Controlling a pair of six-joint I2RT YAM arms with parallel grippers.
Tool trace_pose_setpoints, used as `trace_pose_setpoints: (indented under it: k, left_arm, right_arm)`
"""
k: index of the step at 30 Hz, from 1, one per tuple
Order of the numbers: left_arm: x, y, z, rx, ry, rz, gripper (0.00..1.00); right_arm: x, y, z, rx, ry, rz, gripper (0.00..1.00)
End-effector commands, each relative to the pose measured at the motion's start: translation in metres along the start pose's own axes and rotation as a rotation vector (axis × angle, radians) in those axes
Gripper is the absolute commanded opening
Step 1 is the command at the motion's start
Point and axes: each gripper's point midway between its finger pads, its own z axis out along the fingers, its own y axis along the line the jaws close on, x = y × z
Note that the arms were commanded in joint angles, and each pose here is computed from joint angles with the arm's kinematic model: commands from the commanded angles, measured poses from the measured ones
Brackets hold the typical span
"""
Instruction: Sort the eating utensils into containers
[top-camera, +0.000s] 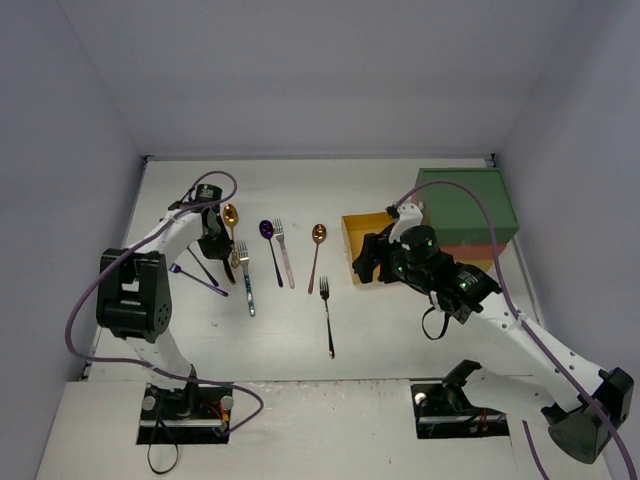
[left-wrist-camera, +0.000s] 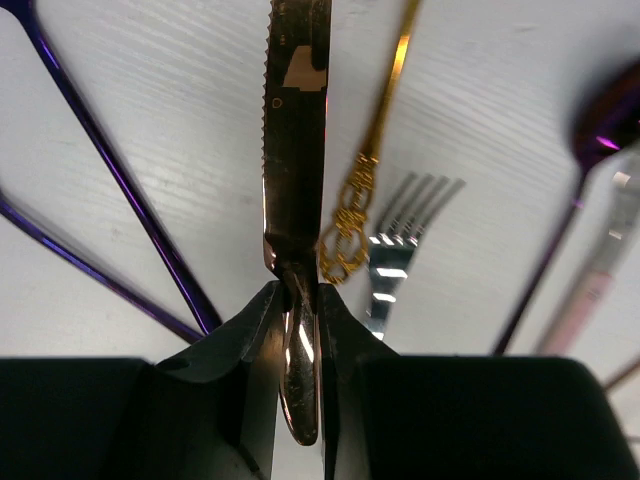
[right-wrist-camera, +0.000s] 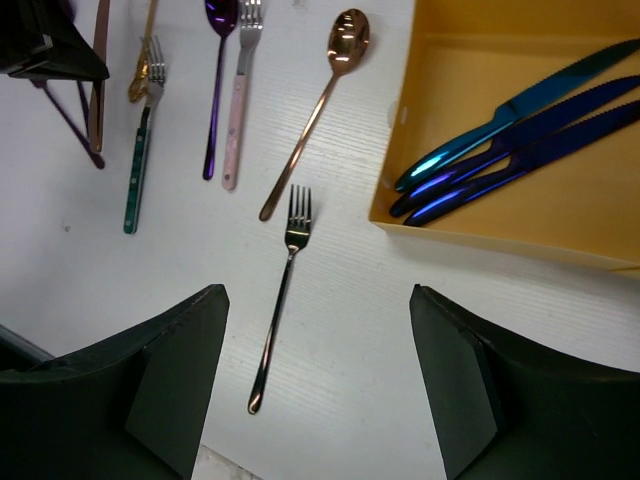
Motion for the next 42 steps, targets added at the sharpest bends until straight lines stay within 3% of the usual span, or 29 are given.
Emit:
trace_pose_setpoints:
  k: [1, 9, 16, 29, 32, 39, 42]
  left_arm:
    - [-0.027, -0.037, -0.082, 0.218, -0.161, -0.028, 0.0]
    - [-0.015, -0.09, -0.167, 0.514, -0.254, -0.054, 0.0]
    - [0.01, -0.129, -0.225, 0.736, -0.293, -0.071, 0.0]
    - [0.043, -0.158, -0.246, 0.817, -0.298, -0.031, 0.0]
    - [0.046, -0.161, -0.246, 0.822, -0.298, -0.025, 0.0]
    - [0.046, -0.162, -0.25, 0.828, -0.315, -0.019, 0.0]
    - [0.045, -0.161, -0.249, 0.821, -0.322, -0.014, 0.0]
  right_arm:
    - [-0.038, 0.056, -0.001, -0.208, -0.09, 0.018, 0.72]
    - [-0.054, 0.133, 0.013, -0.37, -0.126, -0.009, 0.73]
    - [-0.062, 0.163, 0.037, -0.389, -0.141, -0.004, 0.71]
    - [-0.068, 0.179, 0.071, -0.332, -0.157, 0.016, 0.62]
    - [-0.068, 0.178, 0.074, -0.32, -0.159, 0.022, 0.55]
    - [-0.06, 0.17, 0.08, -0.289, -0.147, 0.035, 0.28]
    - [-0.057, 0.167, 0.08, -0.278, -0.145, 0.041, 0.11]
